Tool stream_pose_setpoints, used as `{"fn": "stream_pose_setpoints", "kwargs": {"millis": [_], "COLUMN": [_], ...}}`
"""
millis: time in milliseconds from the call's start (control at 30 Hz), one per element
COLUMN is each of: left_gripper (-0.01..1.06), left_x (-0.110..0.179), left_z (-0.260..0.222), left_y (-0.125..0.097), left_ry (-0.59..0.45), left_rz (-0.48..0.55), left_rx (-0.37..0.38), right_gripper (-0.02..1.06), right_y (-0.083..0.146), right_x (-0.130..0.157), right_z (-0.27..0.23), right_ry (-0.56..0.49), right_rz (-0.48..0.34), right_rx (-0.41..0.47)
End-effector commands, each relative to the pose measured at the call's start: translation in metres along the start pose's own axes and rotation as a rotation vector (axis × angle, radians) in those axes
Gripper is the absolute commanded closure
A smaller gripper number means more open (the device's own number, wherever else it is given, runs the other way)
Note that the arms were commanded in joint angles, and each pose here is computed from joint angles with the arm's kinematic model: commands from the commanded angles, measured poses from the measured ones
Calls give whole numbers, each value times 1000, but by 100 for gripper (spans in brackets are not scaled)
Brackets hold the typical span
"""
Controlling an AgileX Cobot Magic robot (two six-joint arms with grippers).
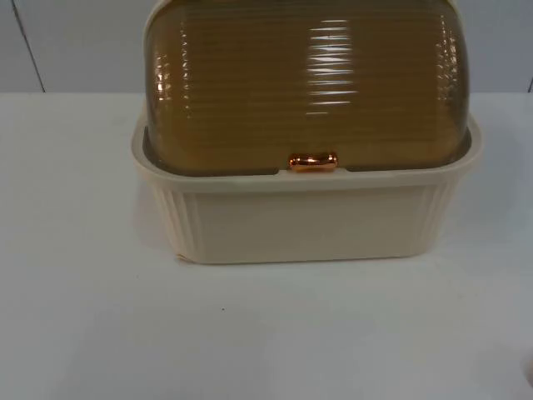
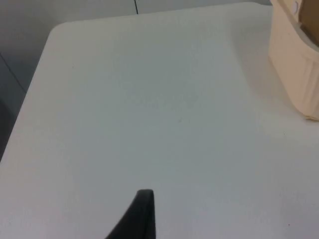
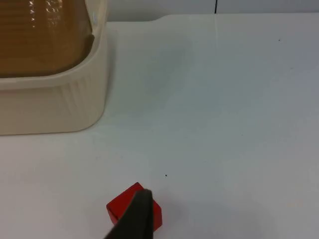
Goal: Open the box lid with the left hand, place the block into the box with the right hand, then close the box lid with the left hand.
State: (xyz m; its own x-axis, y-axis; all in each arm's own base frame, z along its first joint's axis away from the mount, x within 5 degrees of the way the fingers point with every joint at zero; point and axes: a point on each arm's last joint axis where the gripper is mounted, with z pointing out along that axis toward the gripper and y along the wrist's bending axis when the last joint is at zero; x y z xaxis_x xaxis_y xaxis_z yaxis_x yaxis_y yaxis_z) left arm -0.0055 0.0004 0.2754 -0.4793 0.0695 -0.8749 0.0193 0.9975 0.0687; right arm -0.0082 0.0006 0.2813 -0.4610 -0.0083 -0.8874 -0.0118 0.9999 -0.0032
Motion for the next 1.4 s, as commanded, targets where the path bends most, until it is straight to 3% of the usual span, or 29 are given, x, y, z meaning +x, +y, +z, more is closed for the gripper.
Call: {"fn": "stream_pose_setpoints", "kwargs": {"millis": [0,467,600,667,733,900,1033,1133,1367], "left_gripper": [0,0,0,0,0,0,0,0,0], "left_x": [0,0,-8,-15,-28,-64,-99,-129,-171], "left_z": [0,0,-8,-18,-26,-33,-29,-20,2], "left_y": [1,1,2,6,14,22,22,20,18], "left_ry": [-9,-11,-57,-97,-140,-289,-384,-434,-457], "left_rz": [5,5,-7,6,41,85,49,14,-22], "left_rx": [-6,-6,-21,-64,-143,-224,-208,-148,-90], "right_gripper": [11,11,11,11,11,11,11,11,11], "right_y": [-1,-2,-2,-3,-6,-11,-10,-10,-9], "right_x": [1,1,-2,-8,-19,-56,-88,-115,-156], "right_z": [1,1,-2,-9,-18,-27,-26,-22,1], "right_ry": [-4,-4,-17,-51,-89,-177,-231,-263,-288], "right_rz": [-12,-2,-3,-7,-25,-55,-61,-54,-56], "right_rx": [15,25,27,35,75,123,117,112,103]}}
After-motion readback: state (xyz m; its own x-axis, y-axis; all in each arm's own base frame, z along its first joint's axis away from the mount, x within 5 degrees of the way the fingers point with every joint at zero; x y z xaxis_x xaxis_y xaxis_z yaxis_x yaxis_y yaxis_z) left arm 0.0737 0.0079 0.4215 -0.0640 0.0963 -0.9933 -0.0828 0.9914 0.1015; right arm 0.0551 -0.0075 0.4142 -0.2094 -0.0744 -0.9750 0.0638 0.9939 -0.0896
